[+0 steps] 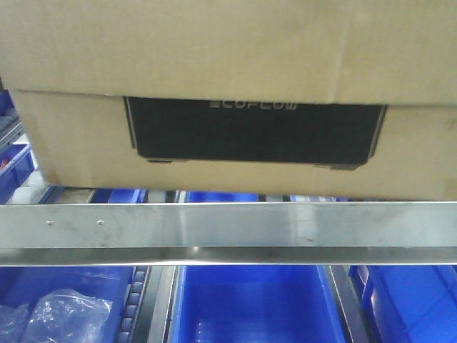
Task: Grab box from left shelf to table start
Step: 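Lift the box with both grippers and pull it off the shelf toward the robot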
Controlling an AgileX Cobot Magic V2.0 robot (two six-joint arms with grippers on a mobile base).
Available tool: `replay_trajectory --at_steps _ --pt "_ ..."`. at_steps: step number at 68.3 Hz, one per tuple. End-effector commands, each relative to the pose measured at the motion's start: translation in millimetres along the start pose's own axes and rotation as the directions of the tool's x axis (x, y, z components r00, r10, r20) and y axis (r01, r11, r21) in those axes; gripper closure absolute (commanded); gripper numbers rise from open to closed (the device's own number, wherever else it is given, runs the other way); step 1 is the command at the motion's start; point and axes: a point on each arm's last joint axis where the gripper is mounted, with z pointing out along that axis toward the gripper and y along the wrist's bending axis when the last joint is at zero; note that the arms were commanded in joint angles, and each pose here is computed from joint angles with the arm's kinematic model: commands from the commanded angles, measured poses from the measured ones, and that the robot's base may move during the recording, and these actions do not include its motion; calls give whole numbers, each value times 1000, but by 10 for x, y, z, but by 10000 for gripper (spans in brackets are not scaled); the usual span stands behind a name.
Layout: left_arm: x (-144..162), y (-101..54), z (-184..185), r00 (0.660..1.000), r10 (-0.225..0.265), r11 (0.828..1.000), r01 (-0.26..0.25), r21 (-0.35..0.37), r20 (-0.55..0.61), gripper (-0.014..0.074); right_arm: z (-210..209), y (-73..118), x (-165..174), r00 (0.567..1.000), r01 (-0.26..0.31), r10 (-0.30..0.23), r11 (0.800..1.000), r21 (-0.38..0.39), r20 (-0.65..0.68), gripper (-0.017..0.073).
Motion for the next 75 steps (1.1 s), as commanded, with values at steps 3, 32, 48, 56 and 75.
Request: replay_trajectory --at_steps 3,32,48,56,75 --pt "-210 -239 -563 986 -75 993 60 102 149 690 -559 2 -127 979 -14 15 1000 -10 201 501" --pt "-103 -211 -1020 987 -125 991 120 57 99 690 -1218 165 110 959 30 -9 997 -69 284 501" --pt "71 -184 -1190 989 -103 995 101 28 107 690 -1235 181 475 964 42 -18 996 -83 267 501" --pt "251 -173 -1222 988 -107 994 105 27 110 690 -1181 167 702 968 38 -15 995 -88 250 501" --pt "734 -142 -1310 983 -128 992 126 26 134 690 -1145 128 1205 972 31 -8 995 -96 234 501"
